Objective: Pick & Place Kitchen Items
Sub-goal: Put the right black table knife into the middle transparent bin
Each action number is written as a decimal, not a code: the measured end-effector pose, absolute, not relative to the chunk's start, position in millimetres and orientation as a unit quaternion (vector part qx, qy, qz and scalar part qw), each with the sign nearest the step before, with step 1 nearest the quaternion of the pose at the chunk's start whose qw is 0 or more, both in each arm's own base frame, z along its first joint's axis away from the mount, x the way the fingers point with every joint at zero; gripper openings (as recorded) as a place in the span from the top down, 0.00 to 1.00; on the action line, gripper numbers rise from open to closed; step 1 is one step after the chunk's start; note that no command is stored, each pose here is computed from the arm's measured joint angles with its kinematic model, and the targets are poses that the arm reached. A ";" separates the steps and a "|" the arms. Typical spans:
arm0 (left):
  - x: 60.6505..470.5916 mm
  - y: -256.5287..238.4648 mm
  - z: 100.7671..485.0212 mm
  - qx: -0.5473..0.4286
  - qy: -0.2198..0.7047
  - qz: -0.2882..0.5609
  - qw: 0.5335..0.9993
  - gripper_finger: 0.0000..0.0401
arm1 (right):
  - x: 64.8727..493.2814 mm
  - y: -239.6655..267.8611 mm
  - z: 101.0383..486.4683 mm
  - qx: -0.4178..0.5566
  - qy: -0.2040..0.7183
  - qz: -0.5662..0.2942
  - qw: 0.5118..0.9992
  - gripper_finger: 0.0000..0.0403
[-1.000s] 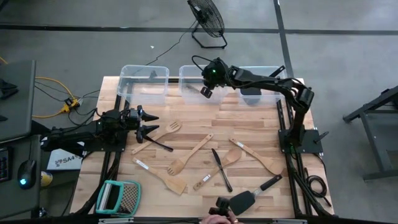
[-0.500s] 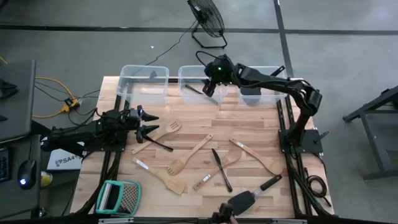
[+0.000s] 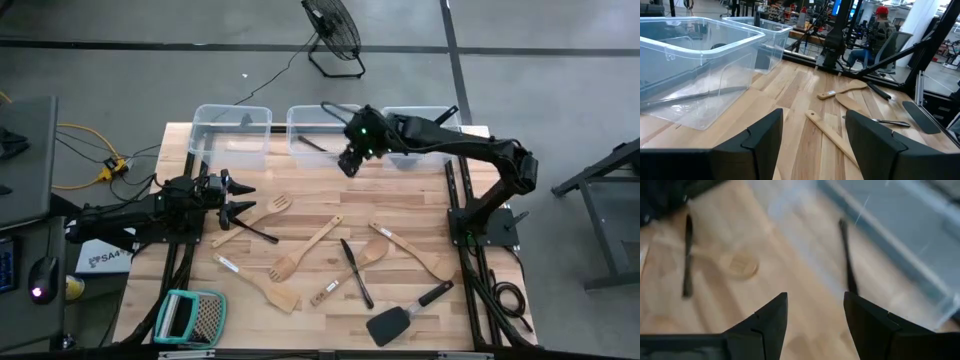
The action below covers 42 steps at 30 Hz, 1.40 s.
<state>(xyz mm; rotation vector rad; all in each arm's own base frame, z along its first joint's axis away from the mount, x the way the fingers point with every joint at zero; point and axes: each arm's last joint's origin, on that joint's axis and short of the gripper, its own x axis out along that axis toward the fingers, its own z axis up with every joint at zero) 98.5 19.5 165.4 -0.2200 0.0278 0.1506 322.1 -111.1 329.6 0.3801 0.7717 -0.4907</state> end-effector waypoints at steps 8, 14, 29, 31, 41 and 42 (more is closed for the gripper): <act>98.5 19.5 165.3 -0.110 0.014 0.075 0.991 0.47 | 308.4 -63.5 329.0 0.185 0.456 -0.199 0.848 0.54; 98.5 19.5 165.3 -0.110 0.014 0.075 0.991 0.47 | 302.6 -39.2 323.7 0.209 0.500 -0.205 0.815 0.54; 98.5 19.5 165.3 -0.110 0.014 0.075 0.991 0.47 | 289.6 30.6 292.3 0.276 0.577 -0.244 0.729 0.54; 98.5 19.5 165.4 -0.110 0.014 0.075 0.991 0.47 | 287.5 42.5 281.0 0.294 0.584 -0.254 0.712 0.54; 98.5 19.5 165.3 -0.110 0.014 0.075 0.991 0.47 | 281.3 90.2 233.5 0.353 0.563 -0.275 0.695 0.42; 98.5 19.5 165.2 -0.110 0.014 0.075 0.991 0.47 | 281.4 93.4 229.2 0.347 0.569 -0.275 0.693 0.40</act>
